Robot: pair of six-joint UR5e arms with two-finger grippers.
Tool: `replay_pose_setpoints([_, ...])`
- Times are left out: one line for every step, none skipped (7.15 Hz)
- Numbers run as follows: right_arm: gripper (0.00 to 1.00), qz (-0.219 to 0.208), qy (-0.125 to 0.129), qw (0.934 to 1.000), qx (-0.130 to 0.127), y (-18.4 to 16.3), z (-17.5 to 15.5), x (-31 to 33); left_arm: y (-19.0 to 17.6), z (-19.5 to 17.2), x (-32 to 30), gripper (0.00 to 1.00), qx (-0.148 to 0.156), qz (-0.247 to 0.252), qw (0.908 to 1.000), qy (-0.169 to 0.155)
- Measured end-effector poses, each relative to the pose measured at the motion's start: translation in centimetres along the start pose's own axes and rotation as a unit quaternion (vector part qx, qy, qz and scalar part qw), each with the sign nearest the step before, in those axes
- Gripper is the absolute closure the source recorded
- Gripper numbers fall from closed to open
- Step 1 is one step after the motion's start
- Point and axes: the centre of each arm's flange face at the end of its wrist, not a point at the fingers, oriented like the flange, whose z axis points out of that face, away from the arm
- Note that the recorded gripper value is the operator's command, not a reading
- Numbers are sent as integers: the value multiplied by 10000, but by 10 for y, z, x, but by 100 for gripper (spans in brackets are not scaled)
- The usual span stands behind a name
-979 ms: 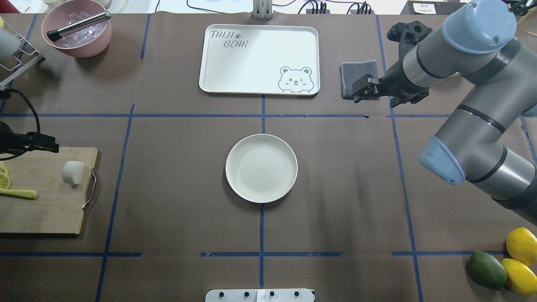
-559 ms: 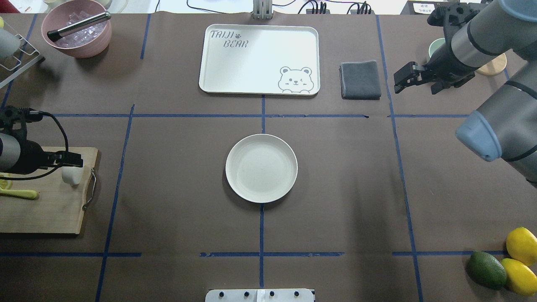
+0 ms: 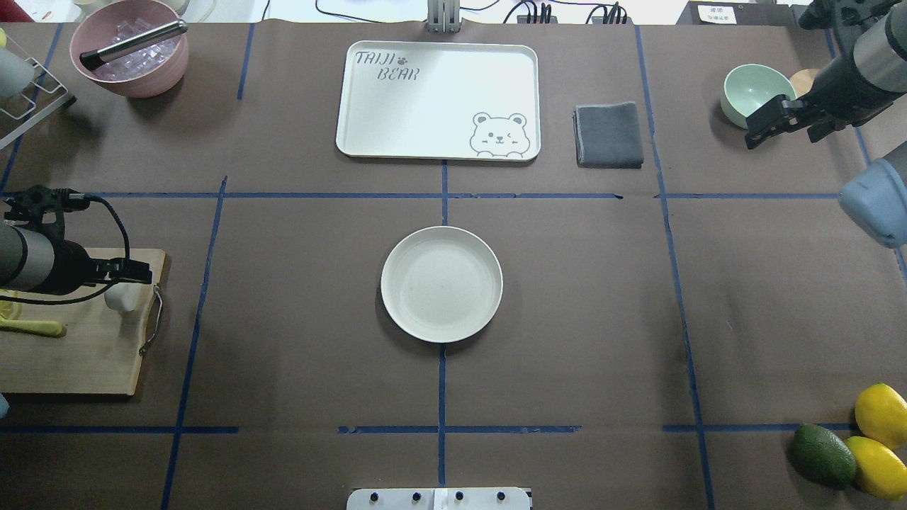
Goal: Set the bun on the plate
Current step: 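Release the plate and raise the right gripper while the left reaches toward the bun, then close the left gripper on the white bun on the cutting board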
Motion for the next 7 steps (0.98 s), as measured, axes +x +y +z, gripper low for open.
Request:
replay_pose_setpoints([0,-4,-30,10000,-25,2,-3,14,2,1,-1,4,-21,8,10000,-6])
replay_pose_setpoints([0,-23,-35,10000,-47,5,-5,28,5,2,-2,5,-51,17,10000,-17])
replay_pose_setpoints([0,-55,-23,10000,-56,8,-6,38,9,4,-2,7,-98,38,9999,-31])
replay_pose_setpoints([0,-65,-10,10000,-61,10,-6,45,15,7,0,12,-152,68,9999,-44])
replay_pose_setpoints([0,-62,4,10000,-57,12,-7,51,19,10,1,20,-191,89,9998,-51])
replay_pose_setpoints([0,-58,19,10000,-45,13,-9,57,21,12,1,23,-215,100,9997,-59])
replay_pose_setpoints([0,-60,26,10000,-25,13,-11,60,22,12,1,25,-228,103,9997,-66])
